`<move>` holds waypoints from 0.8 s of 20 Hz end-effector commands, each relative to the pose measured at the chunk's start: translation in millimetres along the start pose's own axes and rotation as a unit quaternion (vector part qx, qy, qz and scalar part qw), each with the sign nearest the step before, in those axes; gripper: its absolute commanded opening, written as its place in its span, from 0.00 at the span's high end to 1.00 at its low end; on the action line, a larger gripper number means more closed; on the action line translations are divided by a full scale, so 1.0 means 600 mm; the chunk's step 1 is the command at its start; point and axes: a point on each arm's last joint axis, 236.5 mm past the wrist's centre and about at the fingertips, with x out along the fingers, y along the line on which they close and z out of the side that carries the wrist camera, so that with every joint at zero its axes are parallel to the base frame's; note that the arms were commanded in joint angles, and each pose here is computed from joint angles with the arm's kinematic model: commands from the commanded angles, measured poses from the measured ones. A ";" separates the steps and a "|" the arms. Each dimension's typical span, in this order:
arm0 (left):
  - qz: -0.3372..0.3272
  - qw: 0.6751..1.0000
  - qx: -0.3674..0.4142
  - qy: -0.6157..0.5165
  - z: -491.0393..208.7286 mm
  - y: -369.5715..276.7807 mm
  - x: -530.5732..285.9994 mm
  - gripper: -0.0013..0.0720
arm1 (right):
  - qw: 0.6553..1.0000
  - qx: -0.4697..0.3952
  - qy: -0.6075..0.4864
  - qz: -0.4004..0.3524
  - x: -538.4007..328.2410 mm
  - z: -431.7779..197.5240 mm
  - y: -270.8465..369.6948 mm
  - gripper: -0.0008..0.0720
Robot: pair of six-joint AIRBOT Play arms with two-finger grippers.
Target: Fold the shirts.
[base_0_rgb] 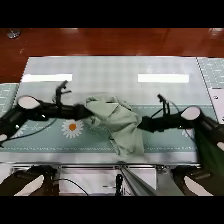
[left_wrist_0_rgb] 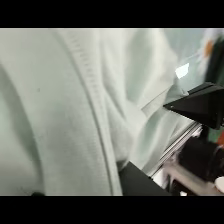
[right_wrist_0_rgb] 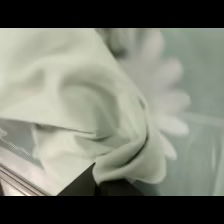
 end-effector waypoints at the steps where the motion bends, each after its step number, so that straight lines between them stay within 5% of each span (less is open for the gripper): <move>1: -0.014 0.991 0.066 -0.119 0.140 -0.073 -0.135 0.95 | 0.994 -0.078 -0.066 -0.030 -0.123 0.121 0.057 0.96; 6: -0.018 0.928 0.130 -0.349 0.335 -0.249 -0.408 0.95 | 0.928 -0.208 -0.309 -0.029 -0.459 0.264 0.286 0.96; 12: 0.038 0.899 0.283 -0.331 0.216 -0.399 -0.535 0.95 | 0.840 -0.342 -0.421 -0.028 -0.687 0.092 0.440 0.96; 16: 0.030 0.891 0.336 -0.302 0.113 -0.462 -0.523 0.95 | 0.829 -0.381 -0.409 -0.018 -0.701 -0.026 0.452 0.96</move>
